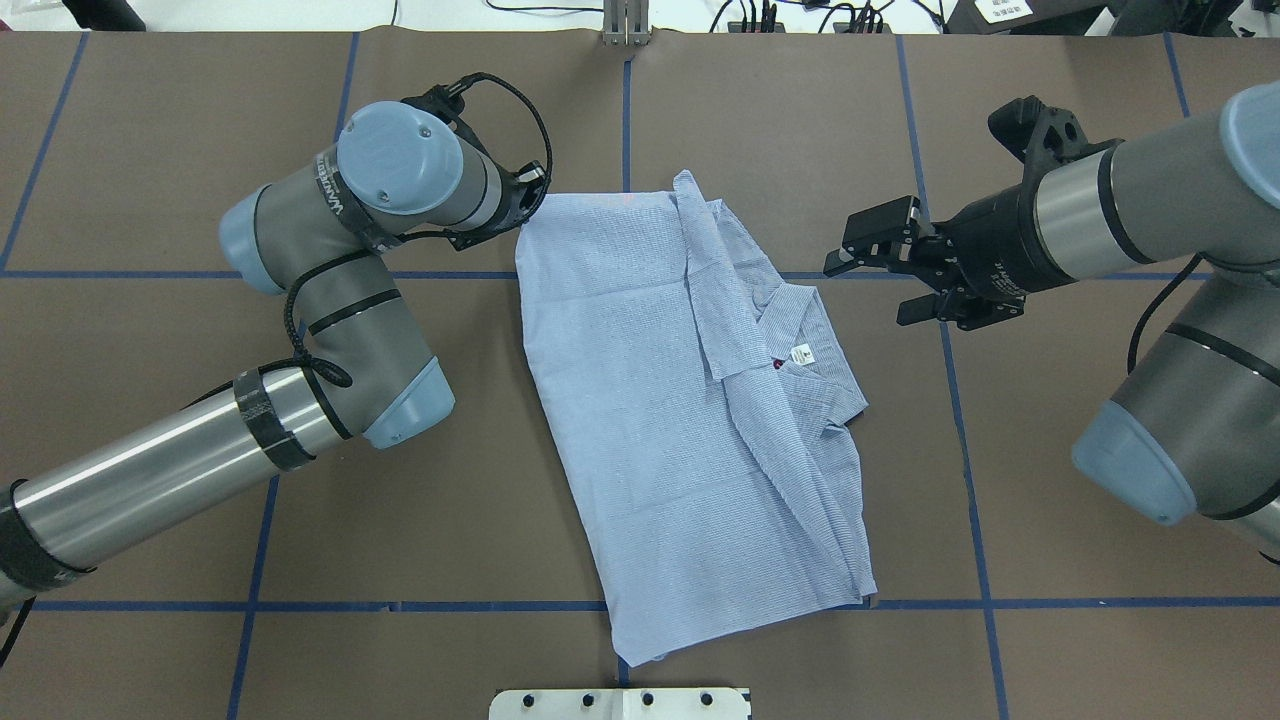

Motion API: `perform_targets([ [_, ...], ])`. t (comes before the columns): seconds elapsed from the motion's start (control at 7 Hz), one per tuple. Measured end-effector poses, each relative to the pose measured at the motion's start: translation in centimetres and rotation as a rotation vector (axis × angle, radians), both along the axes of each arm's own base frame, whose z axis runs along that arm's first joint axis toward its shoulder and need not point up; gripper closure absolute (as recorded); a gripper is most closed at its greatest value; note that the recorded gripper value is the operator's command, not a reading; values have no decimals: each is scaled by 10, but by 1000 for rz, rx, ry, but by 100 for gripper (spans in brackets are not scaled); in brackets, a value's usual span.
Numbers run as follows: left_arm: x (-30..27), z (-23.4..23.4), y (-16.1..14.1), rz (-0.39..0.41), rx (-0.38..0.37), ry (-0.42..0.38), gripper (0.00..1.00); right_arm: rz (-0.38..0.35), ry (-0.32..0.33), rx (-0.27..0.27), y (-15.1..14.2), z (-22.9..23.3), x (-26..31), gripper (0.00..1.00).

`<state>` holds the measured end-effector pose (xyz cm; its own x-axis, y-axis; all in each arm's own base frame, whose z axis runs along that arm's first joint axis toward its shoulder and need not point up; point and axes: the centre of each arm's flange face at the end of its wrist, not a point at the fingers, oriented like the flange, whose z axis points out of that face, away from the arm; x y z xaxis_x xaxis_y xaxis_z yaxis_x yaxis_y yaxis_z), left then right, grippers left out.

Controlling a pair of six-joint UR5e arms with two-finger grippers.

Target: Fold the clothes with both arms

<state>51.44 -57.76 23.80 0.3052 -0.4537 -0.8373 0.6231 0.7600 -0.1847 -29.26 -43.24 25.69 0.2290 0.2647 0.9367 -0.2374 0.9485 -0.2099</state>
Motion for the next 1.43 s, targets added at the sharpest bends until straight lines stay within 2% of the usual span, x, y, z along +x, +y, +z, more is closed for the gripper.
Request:
perform_targets([
  [0.29, 21, 18, -31, -85, 113, 66, 100, 21, 2, 11, -2, -3, 0, 0],
  [0.57, 26, 20, -40, -124, 152, 88, 100, 25, 2, 18, -2, -5, -3, 0],
  [0.86, 26, 23, -43, -142, 171, 99, 78, 30, 9, 33, -2, -4, -6, 0],
  [1.14, 25, 19, -44, -148, 184, 117, 81, 38, 17, 41, -2, -3, -12, 0],
  [1.29, 25, 15, -45, -149, 189, 124, 73, 40, 19, 44, -1, -4, -15, 0],
  [1.43, 24, 11, -46, -151, 192, 128, 1, 42, 20, 47, -1, -4, -16, 0],
])
